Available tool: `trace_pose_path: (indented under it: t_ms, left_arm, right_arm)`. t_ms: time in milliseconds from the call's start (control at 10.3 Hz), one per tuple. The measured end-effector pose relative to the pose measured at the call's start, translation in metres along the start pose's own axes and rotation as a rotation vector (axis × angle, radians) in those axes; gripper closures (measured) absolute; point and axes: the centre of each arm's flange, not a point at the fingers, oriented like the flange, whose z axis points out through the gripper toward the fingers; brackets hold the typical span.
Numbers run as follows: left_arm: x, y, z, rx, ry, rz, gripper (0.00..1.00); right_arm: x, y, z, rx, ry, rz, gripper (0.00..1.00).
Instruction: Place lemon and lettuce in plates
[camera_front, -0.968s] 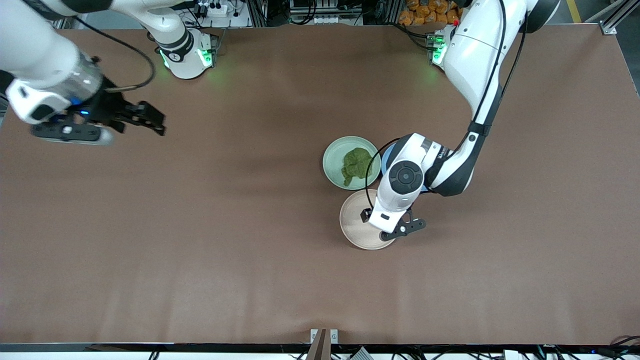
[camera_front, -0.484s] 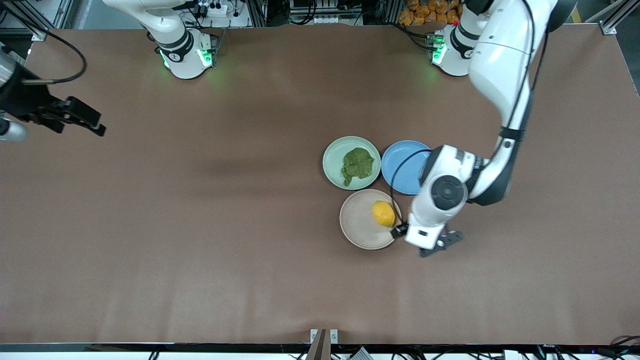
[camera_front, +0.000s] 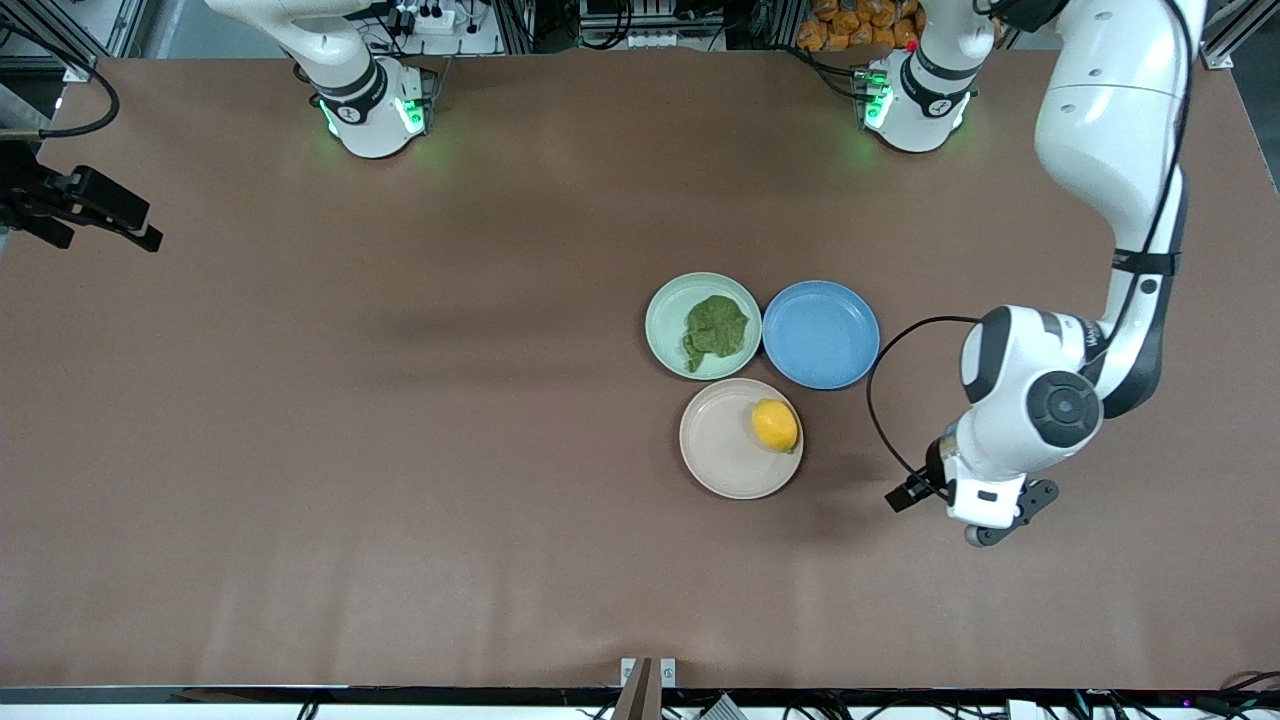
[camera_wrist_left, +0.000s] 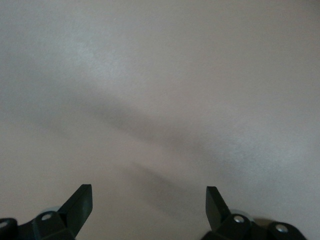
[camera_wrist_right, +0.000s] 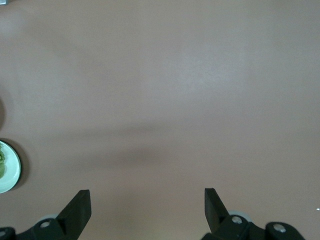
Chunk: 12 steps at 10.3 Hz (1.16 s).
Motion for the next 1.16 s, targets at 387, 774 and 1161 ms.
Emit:
trace_pose_path:
  t_ms: [387,774,1161]
  left_arm:
    - [-0.035,-0.052,-0.002,-0.063,-0.015,0.048,0.00]
    - [-0.081,-0.069,-0.022,-0.022,-0.008,0.095,0.00]
    - [-0.089,-0.073,-0.041,-0.025,0.024,0.116,0.00]
  right_arm:
    - [-0.001,0.000,0.000,-0.006,-0.010,-0.025,0.00]
    - [-0.001,-0.002,0.000,-0.006,-0.010,-0.033,0.00]
    - [-0.002,-0.003,0.001,-0.007,-0.012,-0.035,0.00]
